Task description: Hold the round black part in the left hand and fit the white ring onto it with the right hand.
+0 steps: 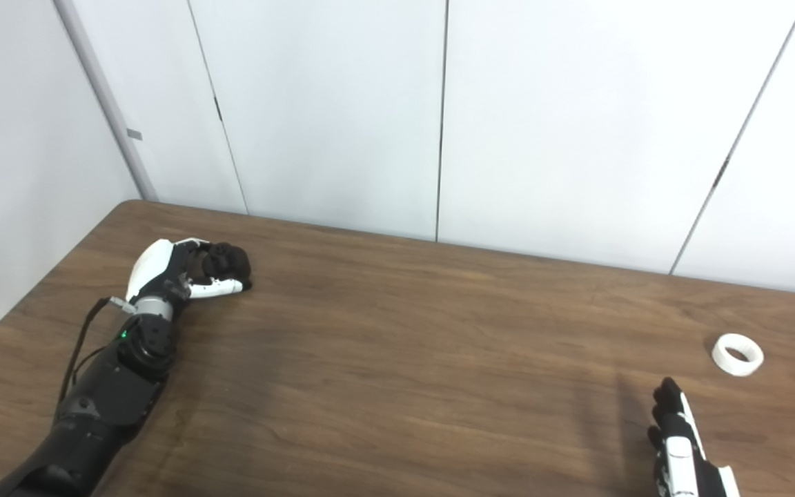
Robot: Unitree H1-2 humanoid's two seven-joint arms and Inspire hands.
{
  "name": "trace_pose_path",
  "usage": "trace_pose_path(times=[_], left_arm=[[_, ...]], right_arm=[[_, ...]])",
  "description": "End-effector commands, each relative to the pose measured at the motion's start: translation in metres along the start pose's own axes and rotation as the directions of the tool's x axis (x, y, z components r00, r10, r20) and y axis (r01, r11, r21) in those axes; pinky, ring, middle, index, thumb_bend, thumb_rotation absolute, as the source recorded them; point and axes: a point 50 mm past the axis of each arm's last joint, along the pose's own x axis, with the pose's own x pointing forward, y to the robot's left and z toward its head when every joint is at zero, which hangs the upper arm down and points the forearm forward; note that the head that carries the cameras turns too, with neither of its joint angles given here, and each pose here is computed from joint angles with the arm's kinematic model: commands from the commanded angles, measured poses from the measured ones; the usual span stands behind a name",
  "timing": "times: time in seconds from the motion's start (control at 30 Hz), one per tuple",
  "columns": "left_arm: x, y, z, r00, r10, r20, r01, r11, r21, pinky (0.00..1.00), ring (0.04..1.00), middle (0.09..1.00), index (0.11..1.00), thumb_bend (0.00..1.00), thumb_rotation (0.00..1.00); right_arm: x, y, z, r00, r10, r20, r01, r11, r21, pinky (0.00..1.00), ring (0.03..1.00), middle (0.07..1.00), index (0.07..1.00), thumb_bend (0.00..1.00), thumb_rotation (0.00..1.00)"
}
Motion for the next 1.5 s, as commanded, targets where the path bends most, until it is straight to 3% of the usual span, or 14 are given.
trace_pose_path(times=[0.0,0.17,0.3,0.33,0.37,0.47,0.57,0.7,1.07,1.3,1.47], left_arm=[[0.008,0.011,0.013,0.999,0.015,0.033,-0.014,1.0,-0.011,1.0,0.968,0.892,0.72,0.91,0.25],[0.007,0.009,0.012,1.0,0.017,0.021,-0.016,0.999,-0.034,1.0,0.969,0.886,0.678,0.91,0.23],[0.007,0.008,0.012,1.0,0.013,0.019,-0.012,0.999,-0.039,1.0,0.96,0.879,0.614,0.84,0.17],[0.006,0.008,0.011,1.0,0.013,0.021,-0.013,0.999,-0.039,1.0,0.956,0.872,0.556,0.68,0.12],[0.006,0.007,0.011,1.0,0.017,0.025,-0.016,0.999,-0.039,1.0,0.95,0.862,0.524,0.61,0.1],[0.005,0.005,0.01,0.999,0.035,0.035,-0.034,0.998,-0.046,0.98,0.925,0.824,0.492,0.53,0.06],[0.004,0.004,0.009,0.998,0.051,0.041,-0.048,0.997,-0.062,0.9,0.882,0.774,0.487,0.52,0.05],[0.004,0.002,0.009,0.997,0.055,0.05,-0.052,0.997,-0.06,0.86,0.87,0.772,0.487,0.52,0.05],[-0.004,0.003,0.009,0.995,0.053,0.088,-0.048,0.997,-0.054,0.86,0.871,0.756,0.486,0.52,0.05],[-0.041,0.0,0.032,0.974,0.027,0.224,-0.01,0.997,-0.074,0.87,0.891,0.768,0.486,0.52,0.05],[-0.077,-0.006,0.058,0.941,-0.017,0.337,0.039,0.998,-0.058,0.82,0.869,0.772,0.486,0.52,0.06]], right_arm=[[-0.017,-0.002,0.002,1.0,-0.006,0.008,0.006,1.0,-0.011,1.0,1.0,0.985,0.989,0.29,1.0],[-0.017,-0.002,0.002,1.0,-0.014,0.008,0.014,1.0,-0.015,1.0,1.0,0.981,0.986,0.3,1.0],[-0.017,-0.002,0.003,1.0,-0.014,0.008,0.014,1.0,-0.013,1.0,0.997,0.977,0.983,0.29,1.0],[-0.017,-0.002,0.003,1.0,-0.013,0.008,0.013,1.0,-0.013,1.0,0.999,0.979,0.984,0.29,1.0],[-0.017,-0.002,0.003,1.0,-0.012,0.009,0.013,1.0,-0.015,1.0,0.999,0.98,0.985,0.29,1.0],[-0.018,-0.003,0.003,1.0,-0.011,0.009,0.012,1.0,-0.013,1.0,1.0,0.982,0.987,0.27,1.0],[-0.018,-0.003,0.003,1.0,-0.01,0.007,0.01,1.0,-0.009,1.0,1.0,0.986,0.992,0.28,1.0],[-0.018,-0.004,0.004,1.0,-0.01,0.011,0.01,1.0,-0.011,1.0,1.0,0.987,0.993,0.27,1.0],[-0.016,-0.004,0.004,1.0,-0.012,0.015,0.012,1.0,-0.013,1.0,1.0,0.987,0.991,0.27,1.0],[-0.015,-0.002,0.003,1.0,0.0,0.017,0.0,1.0,-0.012,1.0,1.0,0.989,0.994,0.25,1.0],[-0.015,0.001,0.005,1.0,0.003,0.015,-0.003,1.0,-0.012,1.0,1.0,0.988,0.991,0.25,1.0]])
